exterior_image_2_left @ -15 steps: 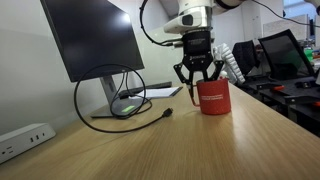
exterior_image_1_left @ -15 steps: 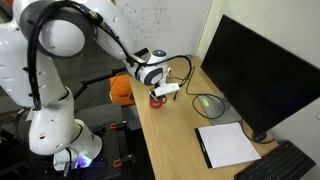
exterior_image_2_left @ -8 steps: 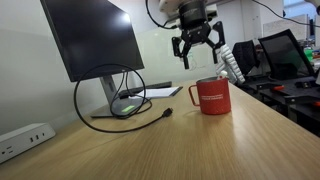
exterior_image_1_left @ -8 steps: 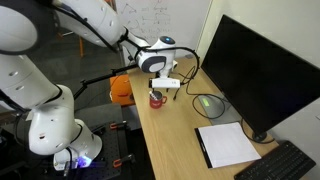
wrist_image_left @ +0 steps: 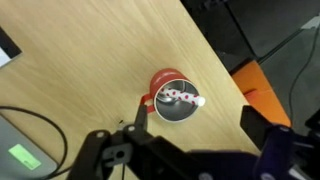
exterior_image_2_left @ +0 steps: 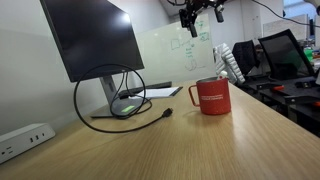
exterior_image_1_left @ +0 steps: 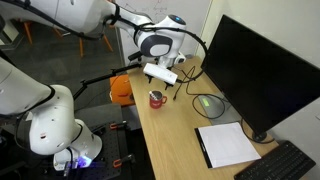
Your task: Move the cup towards you
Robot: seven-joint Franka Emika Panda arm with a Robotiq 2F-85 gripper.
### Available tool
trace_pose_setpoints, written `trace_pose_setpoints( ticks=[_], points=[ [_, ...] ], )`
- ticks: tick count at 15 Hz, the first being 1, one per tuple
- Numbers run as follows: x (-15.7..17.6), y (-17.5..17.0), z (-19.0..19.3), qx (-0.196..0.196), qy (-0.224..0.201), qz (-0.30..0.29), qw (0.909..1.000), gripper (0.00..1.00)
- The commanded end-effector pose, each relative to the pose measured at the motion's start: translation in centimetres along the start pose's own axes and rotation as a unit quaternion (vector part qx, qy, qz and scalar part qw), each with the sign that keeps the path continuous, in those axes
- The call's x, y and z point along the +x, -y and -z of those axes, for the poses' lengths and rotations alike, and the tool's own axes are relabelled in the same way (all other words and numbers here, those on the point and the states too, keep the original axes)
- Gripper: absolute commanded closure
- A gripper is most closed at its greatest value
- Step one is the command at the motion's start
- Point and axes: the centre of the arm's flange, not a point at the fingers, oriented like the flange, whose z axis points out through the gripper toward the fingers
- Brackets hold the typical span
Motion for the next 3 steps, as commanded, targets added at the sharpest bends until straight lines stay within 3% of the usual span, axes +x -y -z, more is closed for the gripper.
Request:
trace_pose_setpoints(
  ticks=[1, 3],
  points=[
    [0.33, 0.31, 0.5, 0.032, -0.014, -0.093, 0.995, 0.0],
    [0.36, 0.44, 0.43, 0.039, -0.023, -0.11, 0.9929, 0.0]
  ],
)
